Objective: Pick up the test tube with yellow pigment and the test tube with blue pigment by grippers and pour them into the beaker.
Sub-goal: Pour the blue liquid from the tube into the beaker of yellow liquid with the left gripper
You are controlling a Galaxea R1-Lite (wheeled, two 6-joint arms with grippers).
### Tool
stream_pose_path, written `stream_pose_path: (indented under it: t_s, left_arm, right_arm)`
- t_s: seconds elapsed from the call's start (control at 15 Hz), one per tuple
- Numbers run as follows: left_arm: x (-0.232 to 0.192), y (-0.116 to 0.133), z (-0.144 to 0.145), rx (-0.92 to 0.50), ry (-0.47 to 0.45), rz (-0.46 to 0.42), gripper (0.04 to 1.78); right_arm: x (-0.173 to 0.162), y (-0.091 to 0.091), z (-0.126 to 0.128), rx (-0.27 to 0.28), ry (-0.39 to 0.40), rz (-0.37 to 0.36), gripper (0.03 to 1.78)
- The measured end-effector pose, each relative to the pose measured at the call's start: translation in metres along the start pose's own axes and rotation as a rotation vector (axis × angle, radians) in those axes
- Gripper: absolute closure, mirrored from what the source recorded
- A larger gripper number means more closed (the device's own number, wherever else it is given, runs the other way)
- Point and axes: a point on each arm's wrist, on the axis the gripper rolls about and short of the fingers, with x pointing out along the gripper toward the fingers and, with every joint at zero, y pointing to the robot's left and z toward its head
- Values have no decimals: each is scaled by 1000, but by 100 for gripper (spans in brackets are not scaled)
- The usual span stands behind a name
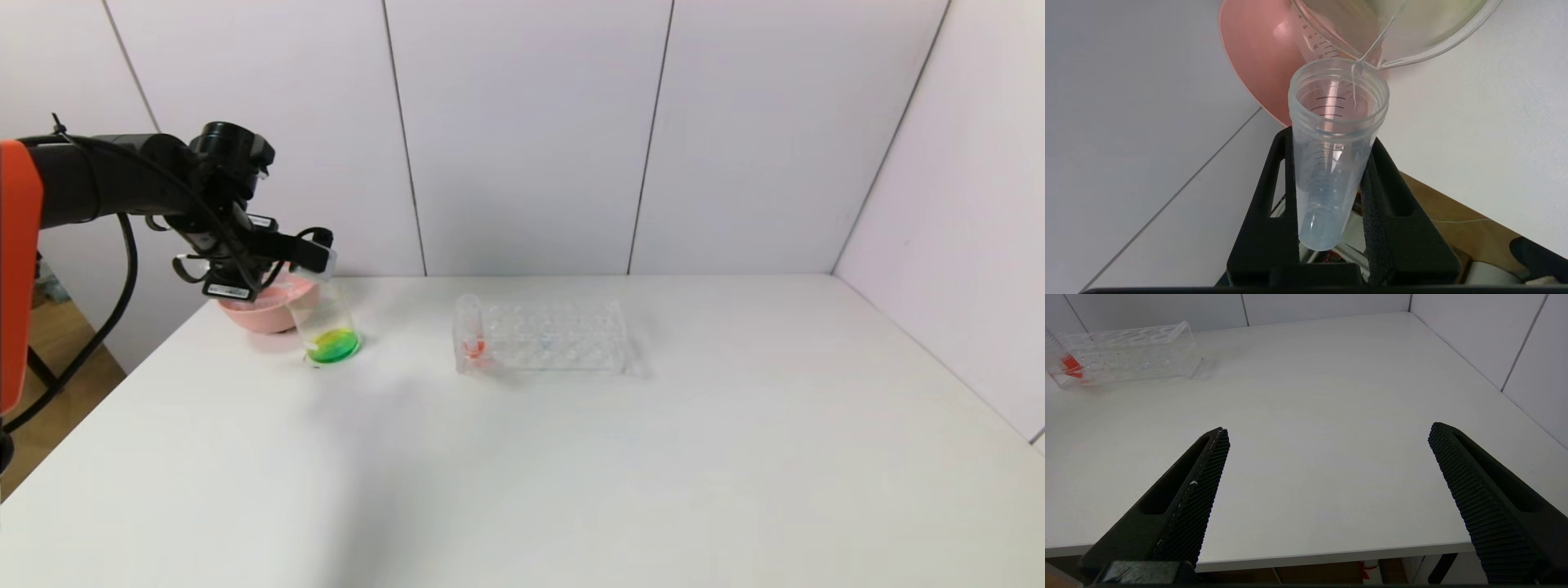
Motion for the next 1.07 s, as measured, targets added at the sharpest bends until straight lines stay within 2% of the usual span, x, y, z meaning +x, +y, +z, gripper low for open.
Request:
stream_pose_path:
  t_s: [0.13,0.73,0.93,1.07]
  left_arm:
    - [-3,1,4,7,35,10,137]
    - [-10,3,7,3,37,27,137]
    - [-22,5,4,-124,-14,49,137]
    - [-32,6,1,-299,-113,46,137]
  right_arm:
    - [0,0,0,0,0,0,4]
    - [0,0,0,0,0,0,4]
    - [0,0,0,0,0,0,4]
    - [0,0,0,0,0,0,4]
